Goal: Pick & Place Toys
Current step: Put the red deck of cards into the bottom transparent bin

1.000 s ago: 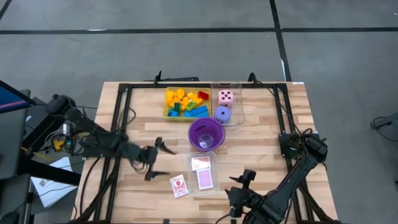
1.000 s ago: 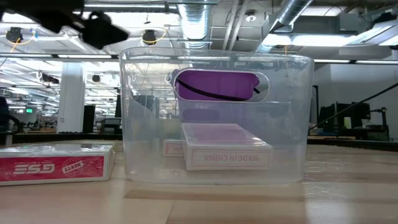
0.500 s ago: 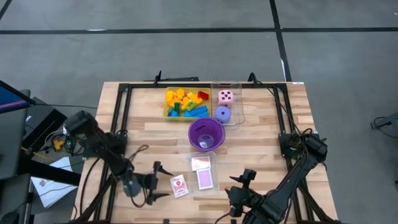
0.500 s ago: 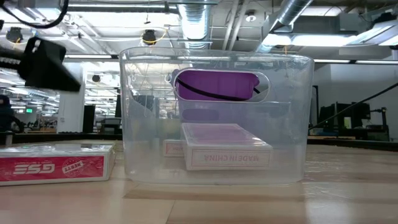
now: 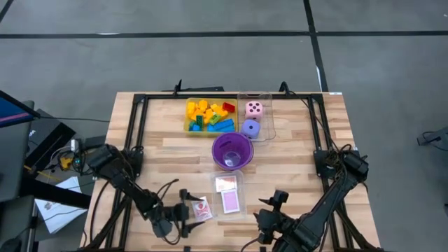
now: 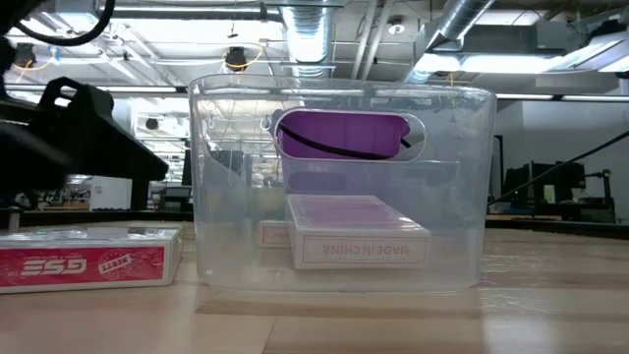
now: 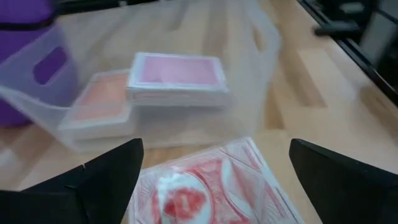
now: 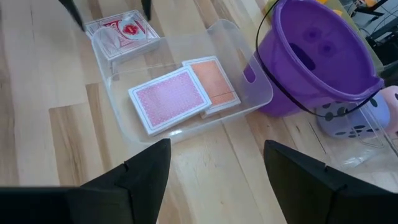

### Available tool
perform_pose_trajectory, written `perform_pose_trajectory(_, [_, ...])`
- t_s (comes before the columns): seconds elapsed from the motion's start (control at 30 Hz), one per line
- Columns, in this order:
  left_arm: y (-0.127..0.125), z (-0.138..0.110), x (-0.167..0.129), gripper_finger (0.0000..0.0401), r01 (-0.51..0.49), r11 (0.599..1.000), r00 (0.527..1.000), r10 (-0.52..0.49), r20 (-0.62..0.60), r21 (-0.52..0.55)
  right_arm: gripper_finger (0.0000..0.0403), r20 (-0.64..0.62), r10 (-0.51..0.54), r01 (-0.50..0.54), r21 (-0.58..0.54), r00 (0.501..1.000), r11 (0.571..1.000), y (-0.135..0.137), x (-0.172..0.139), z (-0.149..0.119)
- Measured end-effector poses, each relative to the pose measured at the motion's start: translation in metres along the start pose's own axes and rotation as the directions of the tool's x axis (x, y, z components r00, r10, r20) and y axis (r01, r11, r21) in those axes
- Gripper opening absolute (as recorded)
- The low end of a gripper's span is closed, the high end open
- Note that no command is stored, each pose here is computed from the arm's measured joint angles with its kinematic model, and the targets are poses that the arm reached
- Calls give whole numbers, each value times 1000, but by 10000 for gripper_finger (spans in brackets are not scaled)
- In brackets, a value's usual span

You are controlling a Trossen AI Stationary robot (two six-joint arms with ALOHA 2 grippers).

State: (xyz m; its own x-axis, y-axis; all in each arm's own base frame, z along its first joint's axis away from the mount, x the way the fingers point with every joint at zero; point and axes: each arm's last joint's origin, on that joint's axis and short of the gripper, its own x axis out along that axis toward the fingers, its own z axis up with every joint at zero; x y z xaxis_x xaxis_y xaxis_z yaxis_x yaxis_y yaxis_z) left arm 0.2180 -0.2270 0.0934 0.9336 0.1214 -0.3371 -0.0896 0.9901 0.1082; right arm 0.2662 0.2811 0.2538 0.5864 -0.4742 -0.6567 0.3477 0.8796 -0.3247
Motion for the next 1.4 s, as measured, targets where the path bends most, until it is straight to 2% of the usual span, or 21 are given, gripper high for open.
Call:
perform_pose_trajectory(0.17, [1,-7,4,400,-39,996,999,38,-21,-85,250,-4,4,-4,0,1000,1000,0,0,0])
perform_pose_trajectory(0.37, [-2,-8,3,400,-32,996,999,30,-26,-81,250,-16,10,-10,0,1000,1000,0,0,-1])
perform_pose_trajectory(0.6, [3,-12,3,400,-42,994,996,33,-89,-100,250,-16,10,-10,0,1000,1000,0,0,-1])
perform_pose_trajectory(0.8, [15,-26,2,400,-127,983,971,97,-220,-129,250,-16,10,-10,0,1000,1000,0,0,-1])
perform_pose_trajectory(0.93, [20,-30,-2,400,-179,976,958,143,-250,-123,250,-16,11,-11,1,1000,1000,0,0,-1])
perform_pose_trajectory(1.1, [27,-23,-10,400,-184,980,943,153,-295,-81,250,-16,11,-11,1,1000,1000,0,0,0])
perform_pose_trajectory(1.3, [50,-7,-32,400,-248,968,900,215,-378,-40,250,-17,13,-13,3,1000,1000,1,0,0])
perform_pose_trajectory(1.4, [58,0,-42,400,-224,974,901,195,-388,-32,250,-19,14,-14,3,1000,1000,1,0,-1])
